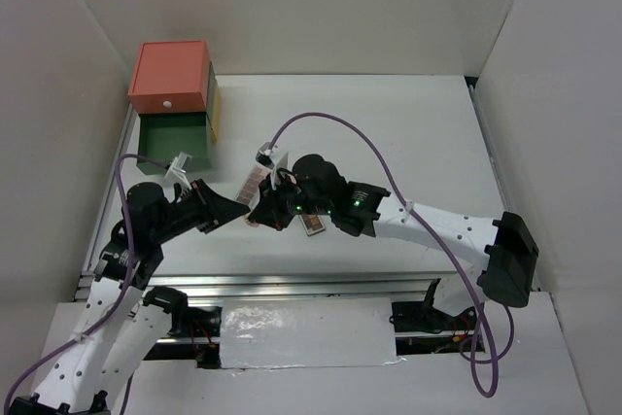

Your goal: Organize the makeup

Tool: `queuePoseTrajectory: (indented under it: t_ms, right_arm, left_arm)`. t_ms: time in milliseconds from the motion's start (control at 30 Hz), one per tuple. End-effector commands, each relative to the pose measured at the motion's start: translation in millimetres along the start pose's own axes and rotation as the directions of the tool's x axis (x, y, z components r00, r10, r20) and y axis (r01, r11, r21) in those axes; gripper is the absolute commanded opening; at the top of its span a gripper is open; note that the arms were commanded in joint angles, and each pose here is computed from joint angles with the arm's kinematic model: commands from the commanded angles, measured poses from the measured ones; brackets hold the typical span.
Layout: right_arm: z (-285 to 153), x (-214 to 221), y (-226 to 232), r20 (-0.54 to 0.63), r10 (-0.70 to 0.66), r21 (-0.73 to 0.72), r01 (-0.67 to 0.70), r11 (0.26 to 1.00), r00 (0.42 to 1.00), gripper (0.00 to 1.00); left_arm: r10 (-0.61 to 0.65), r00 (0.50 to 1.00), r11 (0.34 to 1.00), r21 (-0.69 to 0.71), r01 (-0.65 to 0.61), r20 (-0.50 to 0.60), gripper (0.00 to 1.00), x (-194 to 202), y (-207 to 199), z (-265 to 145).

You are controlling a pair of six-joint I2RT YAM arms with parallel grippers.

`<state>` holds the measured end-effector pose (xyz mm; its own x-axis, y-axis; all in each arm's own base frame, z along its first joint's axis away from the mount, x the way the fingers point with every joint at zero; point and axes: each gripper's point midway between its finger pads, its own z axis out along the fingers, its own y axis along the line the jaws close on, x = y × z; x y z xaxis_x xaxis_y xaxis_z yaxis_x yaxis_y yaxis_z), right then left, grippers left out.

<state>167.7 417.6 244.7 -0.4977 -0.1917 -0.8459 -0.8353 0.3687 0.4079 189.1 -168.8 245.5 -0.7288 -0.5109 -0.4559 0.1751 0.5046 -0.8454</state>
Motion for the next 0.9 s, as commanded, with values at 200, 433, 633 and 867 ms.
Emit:
queuePoseTrajectory:
  t_ms: [200, 433, 633, 867]
  right_arm:
    - [-6, -42, 24, 0.118, -0.026, -0.064, 0.034, 0.997, 0.993, 0.35]
    - [-23, -41, 25, 0.144, -0.025, -0.056, 0.034, 0.998, 0.989, 1.0]
    - [-44, -34, -8, 0.188, 0.001, 0.128, -0.025, 0.991, 0.982, 1.0]
    - [-68, -18, -21, 0.179, 0.02, 0.2, -0.056, 0.978, 0.984, 1.0]
  left_arm:
    - [0.029, 0.998, 0.999, -0.018, -0.028, 0.055, 0.0, -13, -1, 1]
    - [0.05, 0.985, 0.993, -0.11, -0.032, 0.163, 0.0, -35, 10, -1]
    - [0.096, 0.931, 0.935, -0.354, 0.037, 0.351, 0.0, -89, 44, -1]
    - [0.236, 0.748, 0.798, -0.563, 0.215, 0.62, 0.0, -197, 62, -29]
